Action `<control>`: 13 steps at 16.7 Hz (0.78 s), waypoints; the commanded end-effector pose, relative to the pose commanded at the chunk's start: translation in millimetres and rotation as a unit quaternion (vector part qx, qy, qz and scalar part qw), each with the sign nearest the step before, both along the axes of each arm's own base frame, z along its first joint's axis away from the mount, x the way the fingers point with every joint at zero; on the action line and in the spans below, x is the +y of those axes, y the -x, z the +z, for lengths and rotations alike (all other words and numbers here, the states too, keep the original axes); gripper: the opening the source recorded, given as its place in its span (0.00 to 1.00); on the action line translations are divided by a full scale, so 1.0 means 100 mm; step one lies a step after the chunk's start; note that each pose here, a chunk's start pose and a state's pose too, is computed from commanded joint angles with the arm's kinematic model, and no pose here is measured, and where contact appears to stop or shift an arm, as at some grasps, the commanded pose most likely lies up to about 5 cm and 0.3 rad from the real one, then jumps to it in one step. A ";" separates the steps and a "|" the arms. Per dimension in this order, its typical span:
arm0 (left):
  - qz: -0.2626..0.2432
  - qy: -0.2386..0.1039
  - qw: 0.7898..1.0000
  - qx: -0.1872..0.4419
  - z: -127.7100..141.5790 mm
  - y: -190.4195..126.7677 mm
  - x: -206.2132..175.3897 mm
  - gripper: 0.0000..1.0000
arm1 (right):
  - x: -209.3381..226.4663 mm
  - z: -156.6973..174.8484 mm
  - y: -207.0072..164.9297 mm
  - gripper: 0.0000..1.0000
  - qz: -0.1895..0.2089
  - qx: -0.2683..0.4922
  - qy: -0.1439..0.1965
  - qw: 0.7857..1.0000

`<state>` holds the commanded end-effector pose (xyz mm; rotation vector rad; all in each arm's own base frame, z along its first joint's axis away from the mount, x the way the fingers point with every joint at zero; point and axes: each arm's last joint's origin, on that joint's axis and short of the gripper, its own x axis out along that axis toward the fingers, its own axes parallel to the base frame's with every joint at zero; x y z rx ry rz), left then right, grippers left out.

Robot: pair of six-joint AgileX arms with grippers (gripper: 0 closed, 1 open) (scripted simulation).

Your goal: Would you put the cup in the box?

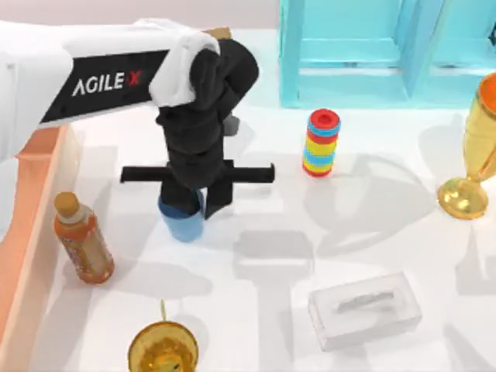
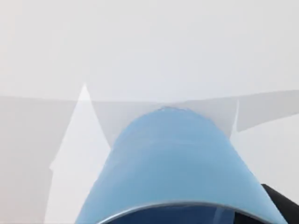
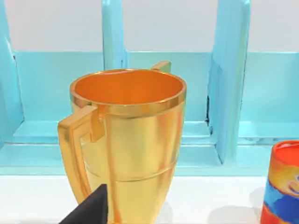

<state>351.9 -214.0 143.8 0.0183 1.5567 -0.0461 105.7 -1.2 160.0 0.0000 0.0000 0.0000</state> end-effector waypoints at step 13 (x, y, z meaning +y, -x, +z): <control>-0.024 0.006 0.999 -0.029 1.20 0.02 2.23 0.00 | 0.00 0.00 0.00 1.00 0.000 0.000 0.000 1.000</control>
